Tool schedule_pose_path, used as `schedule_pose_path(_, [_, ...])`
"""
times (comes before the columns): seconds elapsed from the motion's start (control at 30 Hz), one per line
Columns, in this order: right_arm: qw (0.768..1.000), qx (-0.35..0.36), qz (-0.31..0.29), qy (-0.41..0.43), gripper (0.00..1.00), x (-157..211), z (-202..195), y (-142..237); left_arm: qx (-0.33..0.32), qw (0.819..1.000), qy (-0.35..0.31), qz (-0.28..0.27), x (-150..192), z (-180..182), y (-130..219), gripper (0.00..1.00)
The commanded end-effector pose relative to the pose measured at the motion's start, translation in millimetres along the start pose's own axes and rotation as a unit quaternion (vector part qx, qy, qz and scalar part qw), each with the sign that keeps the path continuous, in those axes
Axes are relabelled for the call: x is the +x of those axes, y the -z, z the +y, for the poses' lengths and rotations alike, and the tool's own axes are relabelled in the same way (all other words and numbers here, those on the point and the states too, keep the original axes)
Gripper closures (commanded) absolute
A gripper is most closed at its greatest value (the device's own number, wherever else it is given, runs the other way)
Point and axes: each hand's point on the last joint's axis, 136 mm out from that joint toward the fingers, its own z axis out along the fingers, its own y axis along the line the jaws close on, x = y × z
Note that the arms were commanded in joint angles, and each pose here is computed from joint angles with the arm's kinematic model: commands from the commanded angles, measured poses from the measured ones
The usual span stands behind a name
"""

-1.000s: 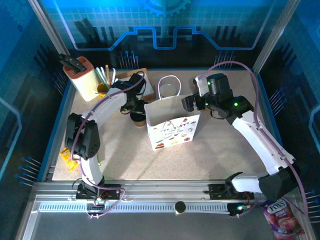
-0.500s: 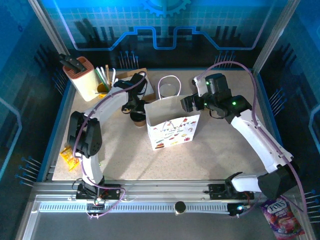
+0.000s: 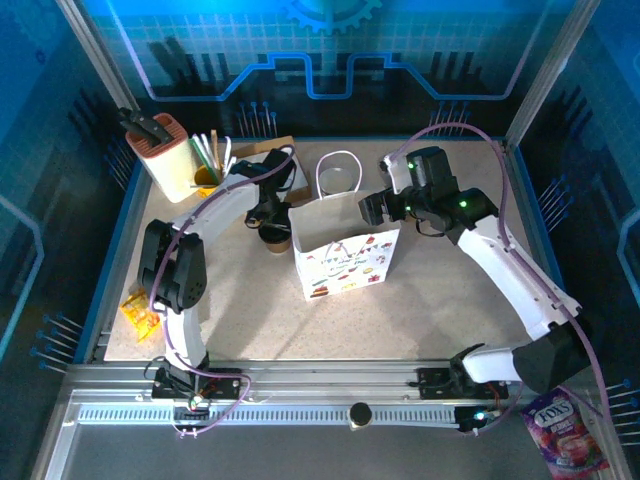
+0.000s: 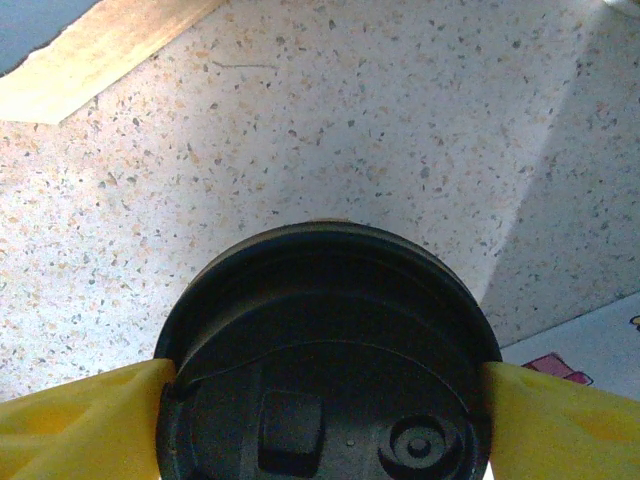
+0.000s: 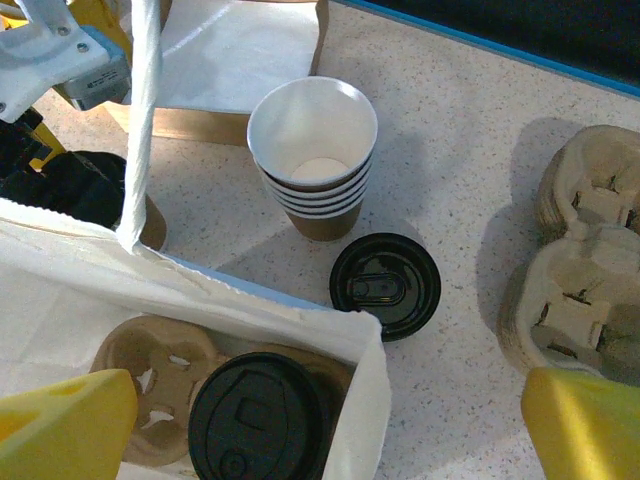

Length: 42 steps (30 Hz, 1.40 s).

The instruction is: Pack the takeout coffee

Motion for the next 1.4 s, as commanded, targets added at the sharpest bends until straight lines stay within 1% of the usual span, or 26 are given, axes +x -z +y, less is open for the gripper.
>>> schedule_pose_path(0.0, [1.000,-0.005,-0.002,0.002,0.01,-3.5,-1.4,1.7,-0.018,0.999,-0.021,0.030,17.6,10.3,9.3,0.23])
schedule_pose_path(0.17, [1.000,-0.005,-0.007,0.004,0.01,-5.1,-1.2,4.2,-0.006,0.998,0.001,0.055,38.5,21.2,17.2,0.22])
schedule_pose_path(0.33, [1.000,-0.009,-0.005,0.003,0.01,-4.7,0.1,2.0,-0.014,0.997,0.001,0.072,51.6,26.2,16.2,0.20])
schedule_pose_path(0.57, [1.000,-0.006,-0.002,0.002,0.01,-2.7,-1.3,0.9,-0.009,0.997,0.005,0.074,53.9,26.8,14.8,0.19])
schedule_pose_path(0.7, [1.000,-0.006,0.002,0.003,0.01,-0.9,-1.6,-0.6,0.005,0.997,0.011,0.074,53.2,23.3,12.7,0.19])
schedule_pose_path(0.97, [1.000,-0.008,0.006,0.003,0.01,0.4,-0.9,-3.0,0.010,0.997,0.015,0.075,54.0,25.4,10.9,0.21])
schedule_pose_path(1.27, [1.000,-0.006,0.009,0.003,0.01,1.4,-1.6,-4.6,0.016,0.997,0.017,0.076,52.0,24.3,11.9,0.21])
schedule_pose_path(1.37, [1.000,-0.006,0.010,0.003,0.01,1.4,-1.9,-5.0,0.017,0.997,0.016,0.077,52.0,24.0,11.1,0.23])
